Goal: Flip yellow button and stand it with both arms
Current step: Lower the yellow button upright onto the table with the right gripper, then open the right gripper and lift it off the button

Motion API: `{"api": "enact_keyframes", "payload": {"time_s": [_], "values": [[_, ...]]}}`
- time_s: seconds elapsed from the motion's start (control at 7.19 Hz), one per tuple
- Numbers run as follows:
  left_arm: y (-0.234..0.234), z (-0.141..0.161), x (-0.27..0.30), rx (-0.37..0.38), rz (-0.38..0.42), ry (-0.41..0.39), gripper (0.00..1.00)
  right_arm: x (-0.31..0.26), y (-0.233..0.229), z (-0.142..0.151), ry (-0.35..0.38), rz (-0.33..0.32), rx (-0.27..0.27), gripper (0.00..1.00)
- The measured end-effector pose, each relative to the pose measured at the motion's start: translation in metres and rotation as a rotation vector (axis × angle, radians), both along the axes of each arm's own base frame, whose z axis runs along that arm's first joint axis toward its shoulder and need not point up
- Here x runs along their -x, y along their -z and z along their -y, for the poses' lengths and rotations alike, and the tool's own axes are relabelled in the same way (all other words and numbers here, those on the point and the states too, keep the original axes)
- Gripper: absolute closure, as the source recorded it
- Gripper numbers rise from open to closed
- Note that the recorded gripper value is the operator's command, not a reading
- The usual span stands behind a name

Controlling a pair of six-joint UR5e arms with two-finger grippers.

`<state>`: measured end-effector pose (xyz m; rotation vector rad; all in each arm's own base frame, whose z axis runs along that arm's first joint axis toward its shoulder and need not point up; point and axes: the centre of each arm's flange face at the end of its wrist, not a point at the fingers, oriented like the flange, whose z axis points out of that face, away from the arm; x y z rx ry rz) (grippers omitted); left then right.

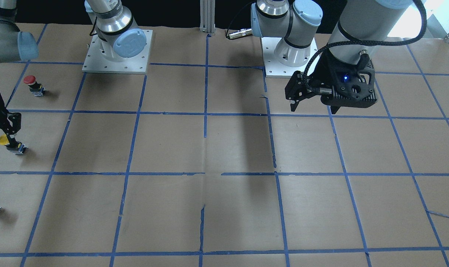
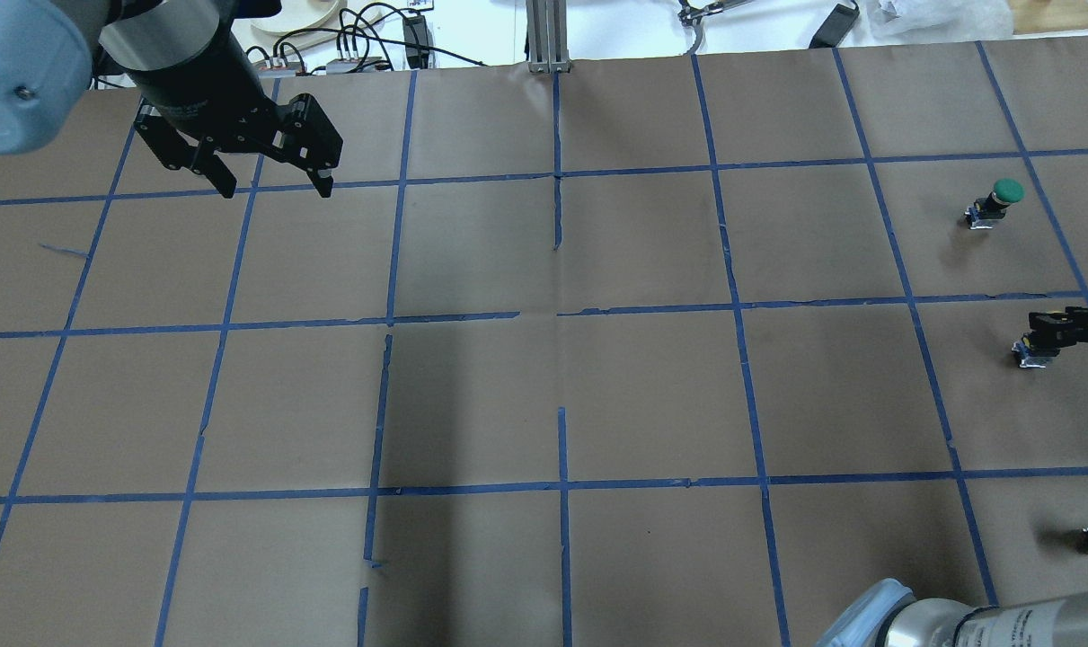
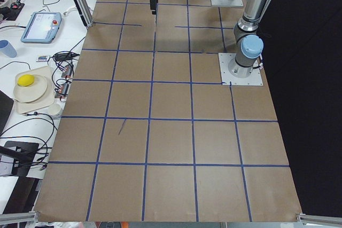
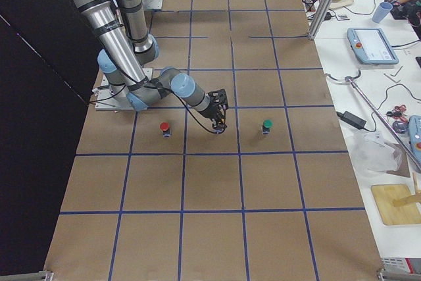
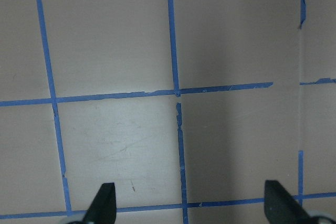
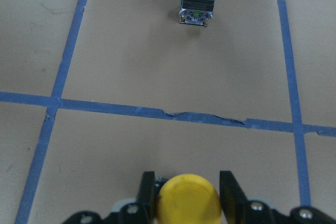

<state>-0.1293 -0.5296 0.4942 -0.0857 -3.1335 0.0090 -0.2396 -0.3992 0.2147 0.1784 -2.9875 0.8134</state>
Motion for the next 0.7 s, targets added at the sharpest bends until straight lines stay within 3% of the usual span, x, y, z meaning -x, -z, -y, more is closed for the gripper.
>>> {"api": "enact_keyframes", "payload": {"time_s": [0.42, 0.7], "values": [[-0.001, 0.000, -0.001, 0.002, 0.000, -0.001, 0.01, 0.005, -0.002, -0.005, 0.040, -0.030, -0.044, 0.00], [-0.002, 0.001, -0.001, 0.004, 0.000, -0.001, 0.01, 0.004, -0.019, -0.005, 0.144, 0.018, -0.084, 0.00]]}}
